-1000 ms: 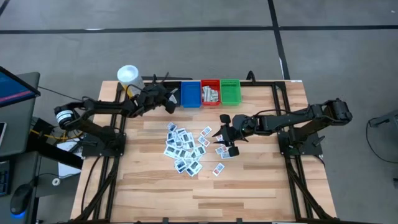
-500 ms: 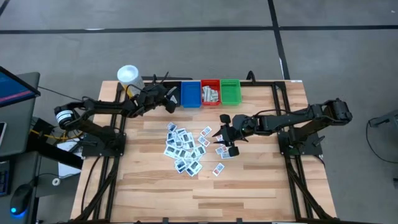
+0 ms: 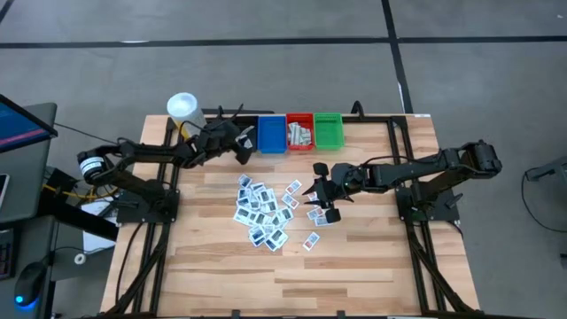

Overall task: Pick & Place First Aid Supplies
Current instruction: Put the orange ointment pack into the black bin

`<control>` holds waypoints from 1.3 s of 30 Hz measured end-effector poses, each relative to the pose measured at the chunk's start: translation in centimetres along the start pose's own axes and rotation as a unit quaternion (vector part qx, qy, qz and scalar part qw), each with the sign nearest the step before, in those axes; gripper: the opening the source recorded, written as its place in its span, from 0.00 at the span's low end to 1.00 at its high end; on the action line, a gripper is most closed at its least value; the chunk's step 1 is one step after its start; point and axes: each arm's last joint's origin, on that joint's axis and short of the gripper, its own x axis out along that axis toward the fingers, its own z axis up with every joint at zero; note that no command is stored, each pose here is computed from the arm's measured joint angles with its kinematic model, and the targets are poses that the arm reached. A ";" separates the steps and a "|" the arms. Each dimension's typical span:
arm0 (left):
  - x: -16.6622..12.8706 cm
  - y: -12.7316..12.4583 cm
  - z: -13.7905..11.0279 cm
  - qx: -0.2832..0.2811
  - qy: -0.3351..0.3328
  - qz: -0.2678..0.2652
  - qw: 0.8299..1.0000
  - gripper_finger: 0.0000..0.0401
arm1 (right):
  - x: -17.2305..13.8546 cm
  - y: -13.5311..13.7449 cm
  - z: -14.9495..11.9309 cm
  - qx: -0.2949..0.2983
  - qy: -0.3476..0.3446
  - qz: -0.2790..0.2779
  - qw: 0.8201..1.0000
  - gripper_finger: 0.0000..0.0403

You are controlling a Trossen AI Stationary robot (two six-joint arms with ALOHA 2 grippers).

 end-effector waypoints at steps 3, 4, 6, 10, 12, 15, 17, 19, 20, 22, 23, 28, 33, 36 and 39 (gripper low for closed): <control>-0.1 -0.1 -0.5 0.034 0.007 -0.005 0.999 0.31 | 0.0 0.0 0.0 0.000 0.000 0.000 1.000 0.31; -0.1 -0.1 -0.6 0.044 0.008 -0.004 0.999 0.31 | 0.0 0.0 0.0 0.000 0.000 0.000 1.000 0.31; -0.1 -0.1 -0.9 0.047 0.011 -0.002 0.999 0.31 | 0.0 0.0 0.0 0.000 0.000 0.000 1.000 0.30; -0.1 0.0 -1.0 0.044 0.011 -0.001 0.999 0.28 | 0.0 0.0 0.0 0.000 0.000 0.000 1.000 0.31; -0.1 0.0 -0.9 0.042 0.008 -0.001 0.999 0.26 | 0.0 0.0 0.0 0.000 0.000 0.000 1.000 0.31; -0.1 0.0 -0.8 0.037 0.004 0.000 0.999 0.24 | 0.0 0.0 0.0 0.000 0.000 0.000 1.000 0.30; -0.1 0.0 -0.8 0.030 0.001 0.000 1.000 0.24 | 0.0 0.0 0.0 0.000 0.000 0.000 1.000 0.30; -0.1 0.0 -0.7 0.028 -0.002 0.000 1.000 0.25 | 0.0 0.0 0.0 0.000 0.000 0.000 1.000 0.31; -0.1 0.0 -0.7 0.028 -0.002 0.000 1.000 0.25 | 0.0 0.0 0.0 0.000 0.000 0.000 1.000 0.30; -0.1 0.0 -0.7 0.027 -0.003 0.000 1.000 0.25 | 0.0 0.0 0.0 0.000 0.000 0.000 1.000 0.30; -0.1 0.0 -0.7 0.026 -0.003 0.000 1.000 0.25 | 0.0 0.0 0.0 0.000 0.000 0.000 1.000 0.30; -0.2 -0.2 -0.7 0.023 -0.005 -0.005 1.000 0.25 | 0.0 0.1 -0.4 0.009 0.020 0.005 1.000 0.30; -0.5 -1.0 -1.4 0.030 0.001 -0.023 0.999 0.25 | -0.1 0.4 -1.3 0.023 0.070 0.018 0.997 0.30; -0.7 -1.5 -1.8 0.035 0.004 -0.050 0.998 0.25 | 0.6 0.5 -2.1 0.044 0.094 0.023 0.994 0.30; -1.0 -2.3 -2.0 0.033 -0.001 -0.084 0.996 0.25 | 1.8 1.0 -2.9 0.070 0.114 0.048 0.990 0.30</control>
